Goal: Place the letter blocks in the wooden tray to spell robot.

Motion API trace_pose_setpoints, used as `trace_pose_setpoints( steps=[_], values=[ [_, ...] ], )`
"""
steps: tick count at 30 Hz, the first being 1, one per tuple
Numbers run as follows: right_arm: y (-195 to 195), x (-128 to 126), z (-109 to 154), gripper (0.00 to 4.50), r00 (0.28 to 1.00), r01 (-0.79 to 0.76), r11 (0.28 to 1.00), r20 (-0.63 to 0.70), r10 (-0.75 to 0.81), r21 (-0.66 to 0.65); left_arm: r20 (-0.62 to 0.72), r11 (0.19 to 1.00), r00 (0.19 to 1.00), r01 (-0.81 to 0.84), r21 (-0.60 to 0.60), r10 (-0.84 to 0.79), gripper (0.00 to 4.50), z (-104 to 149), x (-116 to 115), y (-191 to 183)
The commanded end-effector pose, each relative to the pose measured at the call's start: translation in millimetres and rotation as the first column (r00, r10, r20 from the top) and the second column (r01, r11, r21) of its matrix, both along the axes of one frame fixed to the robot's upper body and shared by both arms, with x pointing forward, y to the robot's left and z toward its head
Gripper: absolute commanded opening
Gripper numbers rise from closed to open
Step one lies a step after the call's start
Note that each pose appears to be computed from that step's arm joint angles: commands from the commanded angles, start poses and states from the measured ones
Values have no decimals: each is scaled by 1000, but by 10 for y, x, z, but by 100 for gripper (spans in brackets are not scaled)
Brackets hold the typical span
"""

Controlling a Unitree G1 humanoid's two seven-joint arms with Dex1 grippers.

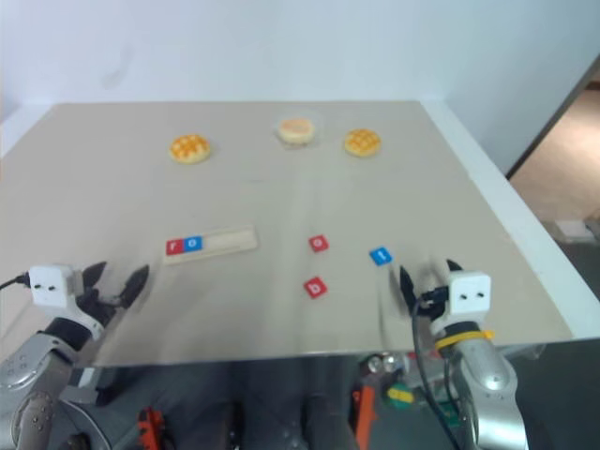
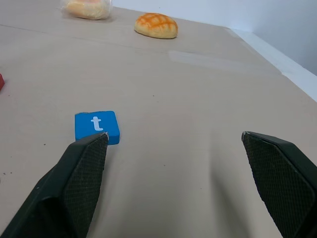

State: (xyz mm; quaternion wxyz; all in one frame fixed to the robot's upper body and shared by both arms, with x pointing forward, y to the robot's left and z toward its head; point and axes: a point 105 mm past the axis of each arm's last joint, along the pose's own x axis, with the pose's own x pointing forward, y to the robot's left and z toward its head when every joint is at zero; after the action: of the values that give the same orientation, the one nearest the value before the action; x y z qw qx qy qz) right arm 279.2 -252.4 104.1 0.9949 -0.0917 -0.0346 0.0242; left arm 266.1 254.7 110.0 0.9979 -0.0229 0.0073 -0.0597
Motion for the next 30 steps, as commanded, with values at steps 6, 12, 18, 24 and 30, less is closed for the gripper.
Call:
trace_pose_setpoints(
  steps=[6, 12, 18, 24, 30],
  values=[
    [65, -18, 29, 448, 998, -60, 998, 0, 60, -12, 44, 981, 980, 193, 1, -193, 450, 133, -133, -191],
    [203, -136, 62, 448, 951, -295, 955, -91, 296, 21, 41, 926, 926, 375, 29, -376, 450, 218, -174, -349],
    [247, -211, 81, 448, 900, -409, 912, -161, 406, 14, 10, 894, 894, 447, 35, -448, 450, 214, -182, -395],
    [535, -240, 286, 448, 816, -561, 827, -158, 556, 8, 26, 831, 841, 528, 174, -540, 450, 504, 206, -438],
    [925, -205, 424, 448, 691, -721, 689, -154, 707, -73, -149, 577, 627, 769, 276, -765, 450, 713, 671, -564]
  ],
)
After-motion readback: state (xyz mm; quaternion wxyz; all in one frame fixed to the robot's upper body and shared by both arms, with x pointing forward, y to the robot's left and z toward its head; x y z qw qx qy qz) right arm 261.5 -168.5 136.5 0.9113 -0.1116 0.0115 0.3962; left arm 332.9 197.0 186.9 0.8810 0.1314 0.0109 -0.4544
